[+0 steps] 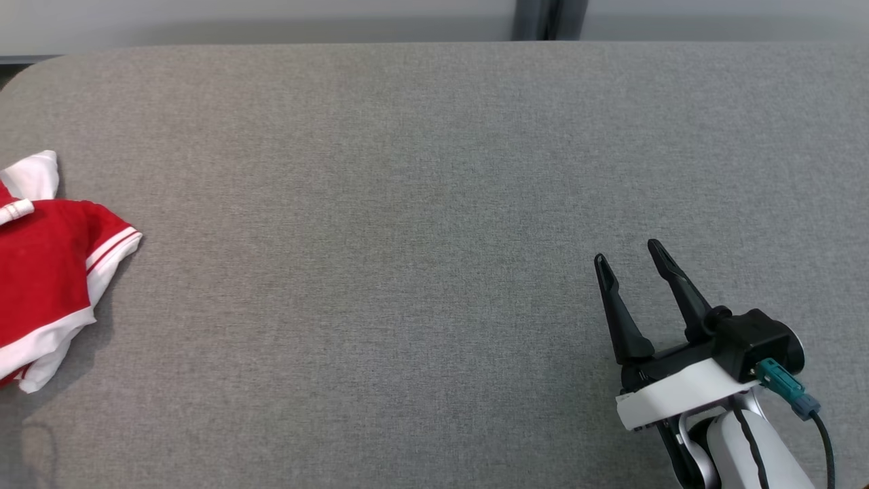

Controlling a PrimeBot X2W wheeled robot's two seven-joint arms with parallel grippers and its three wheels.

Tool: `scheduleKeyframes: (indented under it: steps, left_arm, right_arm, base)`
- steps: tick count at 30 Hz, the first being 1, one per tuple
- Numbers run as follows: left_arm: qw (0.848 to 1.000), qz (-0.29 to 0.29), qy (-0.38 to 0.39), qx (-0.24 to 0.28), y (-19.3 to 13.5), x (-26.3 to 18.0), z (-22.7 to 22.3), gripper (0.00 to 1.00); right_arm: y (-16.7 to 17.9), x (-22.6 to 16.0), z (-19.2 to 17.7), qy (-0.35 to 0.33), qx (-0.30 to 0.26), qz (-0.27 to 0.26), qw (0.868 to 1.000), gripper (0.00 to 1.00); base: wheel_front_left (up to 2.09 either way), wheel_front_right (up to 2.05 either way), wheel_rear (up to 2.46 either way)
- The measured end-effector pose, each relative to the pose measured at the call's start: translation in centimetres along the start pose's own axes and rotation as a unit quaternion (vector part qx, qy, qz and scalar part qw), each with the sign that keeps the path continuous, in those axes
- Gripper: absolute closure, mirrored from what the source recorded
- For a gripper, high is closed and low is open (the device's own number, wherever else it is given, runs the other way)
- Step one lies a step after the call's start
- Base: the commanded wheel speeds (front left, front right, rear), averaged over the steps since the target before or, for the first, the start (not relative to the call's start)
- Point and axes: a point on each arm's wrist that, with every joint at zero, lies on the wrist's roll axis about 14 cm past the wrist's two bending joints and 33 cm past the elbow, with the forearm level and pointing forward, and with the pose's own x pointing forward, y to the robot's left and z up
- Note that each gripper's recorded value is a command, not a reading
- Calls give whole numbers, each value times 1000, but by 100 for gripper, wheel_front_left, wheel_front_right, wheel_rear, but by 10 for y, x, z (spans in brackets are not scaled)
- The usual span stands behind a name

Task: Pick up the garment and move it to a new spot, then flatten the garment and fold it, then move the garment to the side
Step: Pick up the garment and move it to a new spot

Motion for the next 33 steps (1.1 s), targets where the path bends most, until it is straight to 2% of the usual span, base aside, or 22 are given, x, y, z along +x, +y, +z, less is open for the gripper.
scheduleKeyframes:
  steps: [6, 7, 8, 9, 10, 11, 27, 33]
  left_arm:
    - [999, -3, 45, -4, -5, 12, -15, 0]
    - [999, -3, 46, -4, -5, 13, -16, 16]
    - [999, -2, 48, -4, -4, 13, -16, 42]
    - [999, -2, 49, -4, -4, 13, -16, 54]
    - [999, -2, 52, -3, -3, 12, -16, 80]
    - [999, -3, 54, -2, -4, 12, -17, 100]
    - [999, -26, 11, 26, -13, -9, 4, 100]
    - [996, -62, -34, 48, -37, -26, 28, 100]
  right_arm:
    - [-7, -1, -2, 3, 0, -9, 1000, 0]
    - [-7, -1, -3, 3, -1, -10, 1000, 0]
    - [-7, -1, -3, 3, -1, -10, 1000, 0]
    - [-8, -1, -2, 3, -1, -11, 1000, 0]
    - [-8, -2, -2, 2, -1, -10, 1000, 0]
    - [-8, -2, -1, 2, -1, -11, 1000, 0]
    - [1, -3, 10, -11, 3, -2, 1000, 0]
    - [4, -10, 19, -21, 6, -1, 1000, 0]
  base:
    - [0, 0, 0]
    - [0, 0, 0]
    - [0, 0, 0]
    - [0, 0, 0]
    - [0, 0, 0]
    - [0, 0, 0]
    - [0, 0, 0]
    - [0, 0, 0]
